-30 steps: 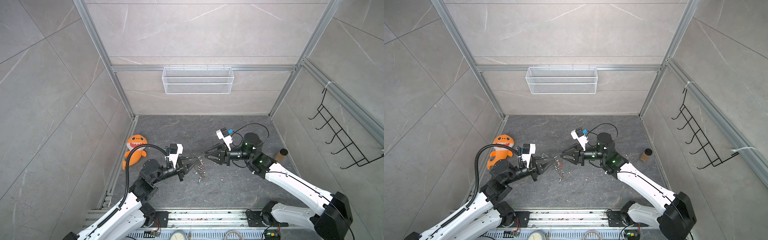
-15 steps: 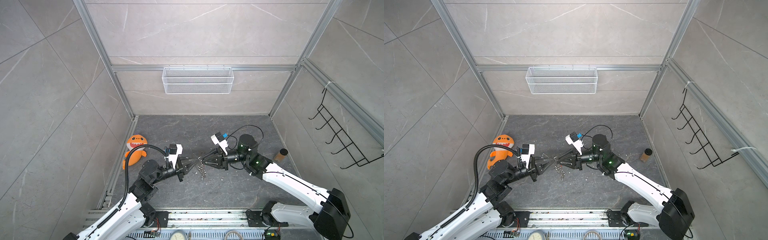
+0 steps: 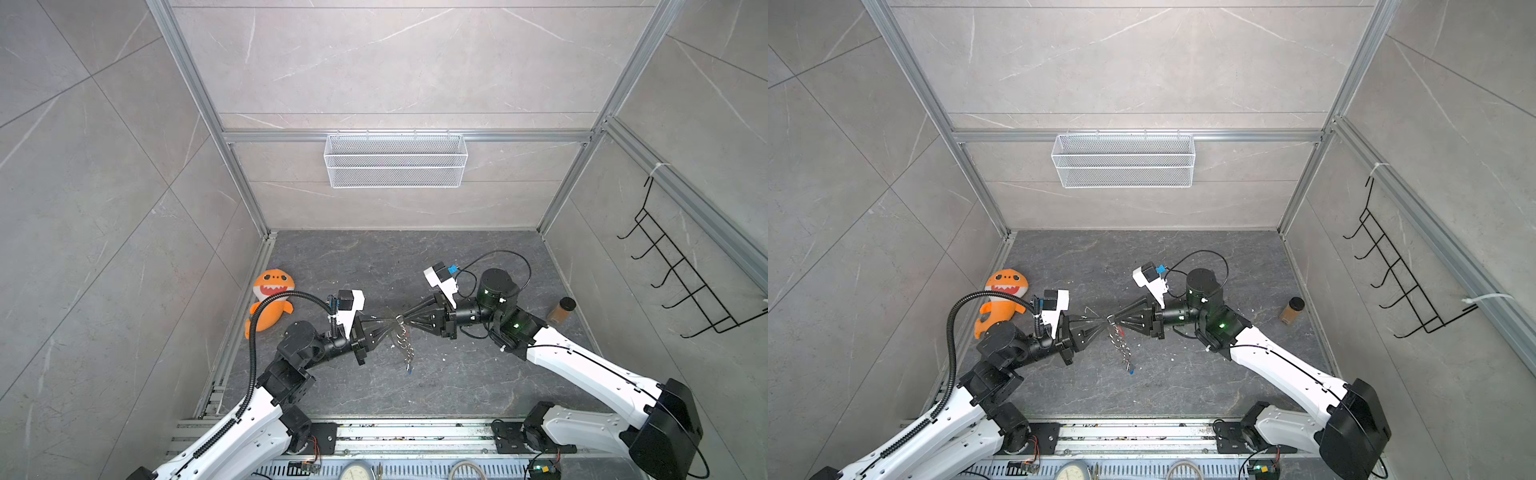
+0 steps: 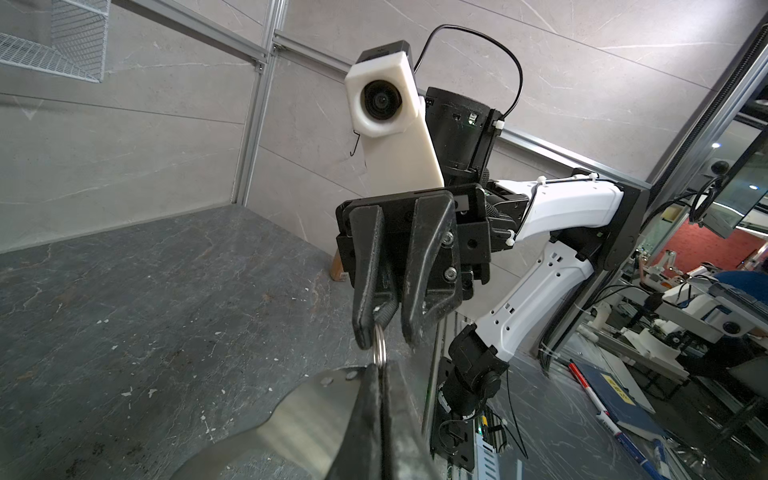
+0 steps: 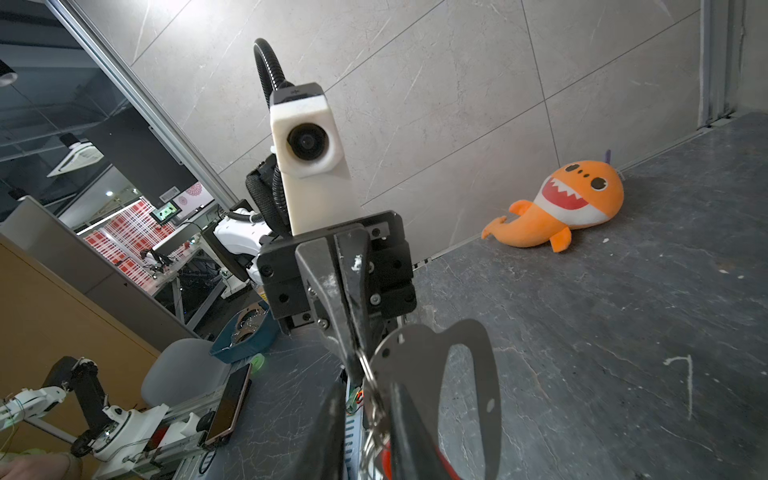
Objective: Remove the keys from the keyring
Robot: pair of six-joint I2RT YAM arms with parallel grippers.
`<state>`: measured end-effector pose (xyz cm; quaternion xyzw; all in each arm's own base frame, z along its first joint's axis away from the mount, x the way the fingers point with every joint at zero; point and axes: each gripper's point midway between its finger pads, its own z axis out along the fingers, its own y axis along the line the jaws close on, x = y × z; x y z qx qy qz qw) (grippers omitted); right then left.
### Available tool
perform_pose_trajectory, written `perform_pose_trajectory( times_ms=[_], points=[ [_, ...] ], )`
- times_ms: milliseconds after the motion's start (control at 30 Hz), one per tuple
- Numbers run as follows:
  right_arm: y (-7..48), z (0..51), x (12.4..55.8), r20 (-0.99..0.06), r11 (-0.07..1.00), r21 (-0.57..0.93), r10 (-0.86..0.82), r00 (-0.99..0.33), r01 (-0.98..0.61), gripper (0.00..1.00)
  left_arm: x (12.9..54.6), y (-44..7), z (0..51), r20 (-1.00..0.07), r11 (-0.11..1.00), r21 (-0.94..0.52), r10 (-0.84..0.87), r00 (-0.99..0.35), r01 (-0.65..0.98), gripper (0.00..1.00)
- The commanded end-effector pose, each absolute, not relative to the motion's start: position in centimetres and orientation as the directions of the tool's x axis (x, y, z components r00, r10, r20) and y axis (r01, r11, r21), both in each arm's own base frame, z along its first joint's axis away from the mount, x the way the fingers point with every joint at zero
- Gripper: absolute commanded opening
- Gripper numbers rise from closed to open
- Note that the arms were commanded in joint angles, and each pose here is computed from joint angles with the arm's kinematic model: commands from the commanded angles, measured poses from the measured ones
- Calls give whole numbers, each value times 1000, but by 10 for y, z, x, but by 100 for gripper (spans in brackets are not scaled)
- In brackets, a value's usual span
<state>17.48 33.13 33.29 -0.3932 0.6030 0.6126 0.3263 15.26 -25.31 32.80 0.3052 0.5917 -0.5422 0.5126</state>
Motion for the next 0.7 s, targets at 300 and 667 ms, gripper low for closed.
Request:
perform_pose_trajectory(
  times_ms=[300,667],
  points=[
    [335,349,166,-892,-105,452,-61,-448,-886,13,146,-249,351,-943,204,-273,-251,-220,940,0],
    [328,341,169,-884,6,451,-132,-448,-893,0,150,-248,347,-934,237,-330,-223,-279,914,14]
  ],
)
